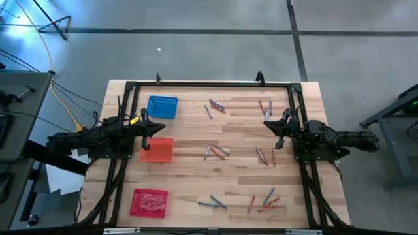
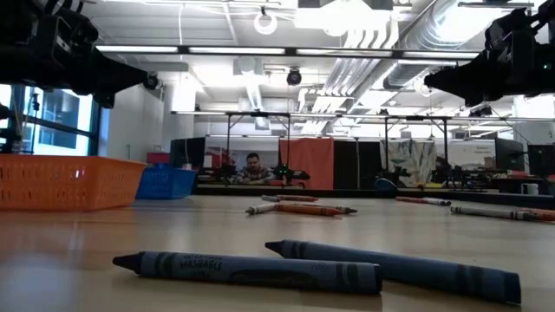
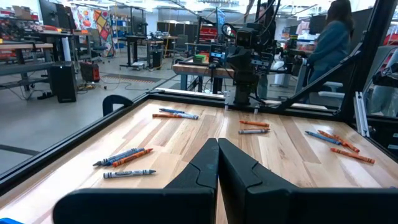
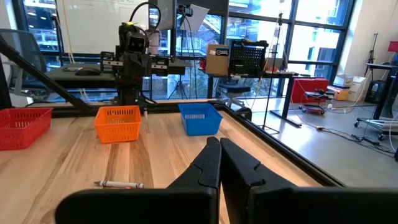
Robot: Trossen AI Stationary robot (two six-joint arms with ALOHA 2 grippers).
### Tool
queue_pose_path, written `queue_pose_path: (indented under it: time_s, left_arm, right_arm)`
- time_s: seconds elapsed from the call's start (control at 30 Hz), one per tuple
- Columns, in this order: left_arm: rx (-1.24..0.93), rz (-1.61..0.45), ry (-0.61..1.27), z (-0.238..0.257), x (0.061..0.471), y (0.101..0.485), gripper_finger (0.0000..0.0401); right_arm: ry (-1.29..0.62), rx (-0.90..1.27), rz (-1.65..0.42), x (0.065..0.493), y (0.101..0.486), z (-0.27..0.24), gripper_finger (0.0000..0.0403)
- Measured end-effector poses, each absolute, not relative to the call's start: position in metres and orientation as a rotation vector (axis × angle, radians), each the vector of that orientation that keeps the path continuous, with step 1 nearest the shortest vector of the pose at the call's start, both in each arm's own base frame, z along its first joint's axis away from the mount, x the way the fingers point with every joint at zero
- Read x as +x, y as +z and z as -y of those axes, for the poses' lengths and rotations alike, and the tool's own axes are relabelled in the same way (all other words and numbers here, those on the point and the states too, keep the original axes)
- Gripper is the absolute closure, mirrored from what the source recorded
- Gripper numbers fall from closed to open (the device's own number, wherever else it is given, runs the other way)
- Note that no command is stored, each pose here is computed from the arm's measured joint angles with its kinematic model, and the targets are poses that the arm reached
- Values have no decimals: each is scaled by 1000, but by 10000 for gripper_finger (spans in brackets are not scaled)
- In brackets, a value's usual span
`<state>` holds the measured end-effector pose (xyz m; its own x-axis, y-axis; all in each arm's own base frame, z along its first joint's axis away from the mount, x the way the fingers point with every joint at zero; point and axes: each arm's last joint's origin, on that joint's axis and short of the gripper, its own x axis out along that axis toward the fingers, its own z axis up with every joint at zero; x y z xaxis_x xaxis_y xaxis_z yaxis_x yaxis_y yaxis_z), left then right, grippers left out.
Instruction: Sort crayons
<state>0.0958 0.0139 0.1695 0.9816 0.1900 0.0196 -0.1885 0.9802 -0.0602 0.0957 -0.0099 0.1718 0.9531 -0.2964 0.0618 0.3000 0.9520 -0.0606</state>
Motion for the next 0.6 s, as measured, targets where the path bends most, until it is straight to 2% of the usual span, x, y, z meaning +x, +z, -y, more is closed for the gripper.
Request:
queue_pose_path:
  time_s: [0.6]
  left_arm:
    - [-58, 25, 191, -14, 96, 170, 400]
  right_arm:
    - [-303, -60, 57, 96, 172, 10, 402]
